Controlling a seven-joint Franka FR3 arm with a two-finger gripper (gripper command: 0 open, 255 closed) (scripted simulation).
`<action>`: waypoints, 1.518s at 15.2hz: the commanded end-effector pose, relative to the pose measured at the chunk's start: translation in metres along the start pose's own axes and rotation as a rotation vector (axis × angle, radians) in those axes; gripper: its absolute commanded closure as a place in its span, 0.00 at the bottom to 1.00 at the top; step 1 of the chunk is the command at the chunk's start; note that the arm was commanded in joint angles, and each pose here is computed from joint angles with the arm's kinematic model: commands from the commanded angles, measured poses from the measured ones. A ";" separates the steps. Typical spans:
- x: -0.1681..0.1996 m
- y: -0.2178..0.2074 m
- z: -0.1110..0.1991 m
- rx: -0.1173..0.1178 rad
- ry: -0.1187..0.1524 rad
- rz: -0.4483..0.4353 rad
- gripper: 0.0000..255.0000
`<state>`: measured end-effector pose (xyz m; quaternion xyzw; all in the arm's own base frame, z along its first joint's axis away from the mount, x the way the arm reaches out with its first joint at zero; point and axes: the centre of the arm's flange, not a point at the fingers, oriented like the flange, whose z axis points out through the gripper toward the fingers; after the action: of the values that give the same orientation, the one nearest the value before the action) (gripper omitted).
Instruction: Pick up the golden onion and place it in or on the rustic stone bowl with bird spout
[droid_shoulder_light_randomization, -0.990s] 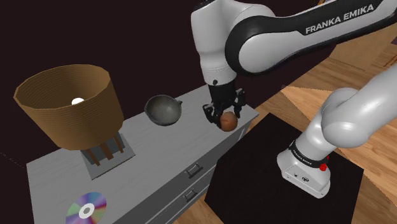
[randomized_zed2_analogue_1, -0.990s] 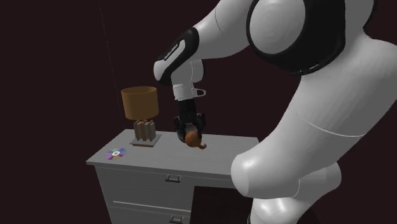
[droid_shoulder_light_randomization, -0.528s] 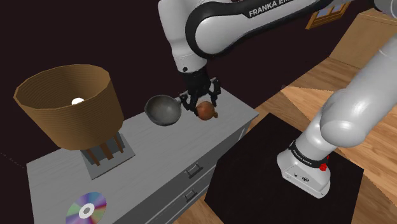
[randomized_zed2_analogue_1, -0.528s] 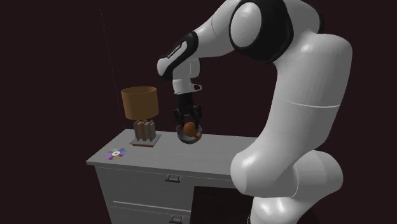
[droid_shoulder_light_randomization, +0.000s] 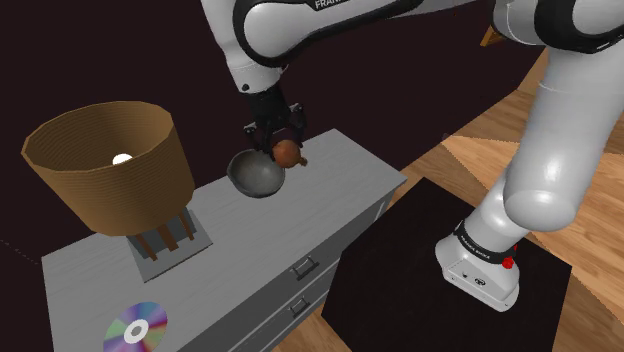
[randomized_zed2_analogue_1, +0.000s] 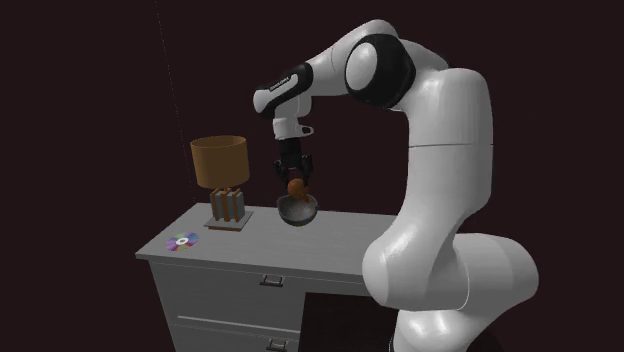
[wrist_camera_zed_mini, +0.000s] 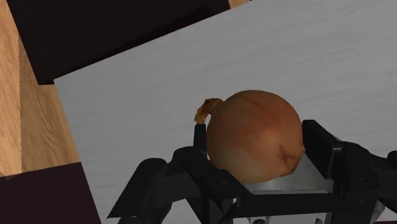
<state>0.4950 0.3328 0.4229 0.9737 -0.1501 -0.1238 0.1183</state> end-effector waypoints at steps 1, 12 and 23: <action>0.022 -0.010 -0.008 0.000 0.000 0.001 1.00; 0.109 -0.060 -0.023 0.000 0.000 0.001 1.00; 0.121 -0.075 0.032 0.000 0.000 0.001 1.00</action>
<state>0.6159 0.3603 0.3916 0.9785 -0.1494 -0.0967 0.1045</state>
